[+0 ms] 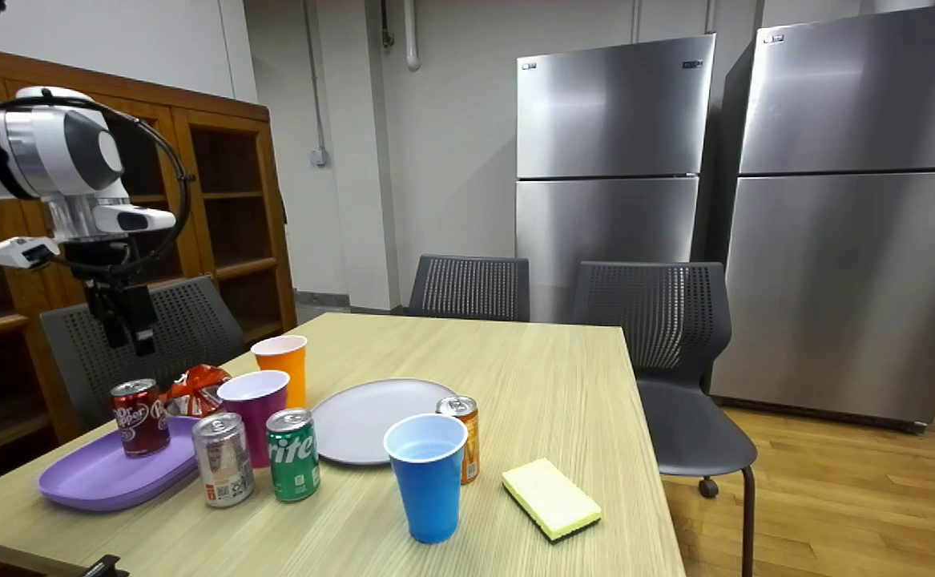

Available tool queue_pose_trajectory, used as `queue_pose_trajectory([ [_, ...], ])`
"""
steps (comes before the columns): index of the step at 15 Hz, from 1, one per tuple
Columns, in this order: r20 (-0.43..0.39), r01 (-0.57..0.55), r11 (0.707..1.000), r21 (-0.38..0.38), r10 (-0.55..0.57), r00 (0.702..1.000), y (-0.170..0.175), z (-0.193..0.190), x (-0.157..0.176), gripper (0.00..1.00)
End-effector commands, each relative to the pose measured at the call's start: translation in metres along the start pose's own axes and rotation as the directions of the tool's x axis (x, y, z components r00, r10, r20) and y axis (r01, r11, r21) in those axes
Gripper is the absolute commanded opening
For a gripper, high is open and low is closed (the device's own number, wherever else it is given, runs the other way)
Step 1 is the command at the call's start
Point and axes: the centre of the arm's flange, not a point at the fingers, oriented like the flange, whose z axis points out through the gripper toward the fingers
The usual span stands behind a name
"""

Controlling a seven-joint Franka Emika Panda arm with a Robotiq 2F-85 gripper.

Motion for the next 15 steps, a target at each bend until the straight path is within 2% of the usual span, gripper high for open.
queue_pose_trajectory([
  [1, -0.021, 0.114, 0.993, -0.013, -0.114, 0.993, 0.039, -0.037, -0.02, 1.0],
  [6, -0.033, 0.298, 0.954, -0.04, -0.299, 0.954, 0.08, -0.062, -0.037, 1.0],
  [13, -0.001, 0.516, 0.851, -0.094, -0.519, 0.855, 0.132, -0.072, -0.06, 1.0],
  [14, 0.01, 0.518, 0.849, -0.107, -0.52, 0.854, 0.137, -0.071, -0.062, 1.0],
  [15, 0.001, 0.483, 0.871, -0.085, -0.485, 0.875, 0.115, -0.059, -0.05, 1.0],
])
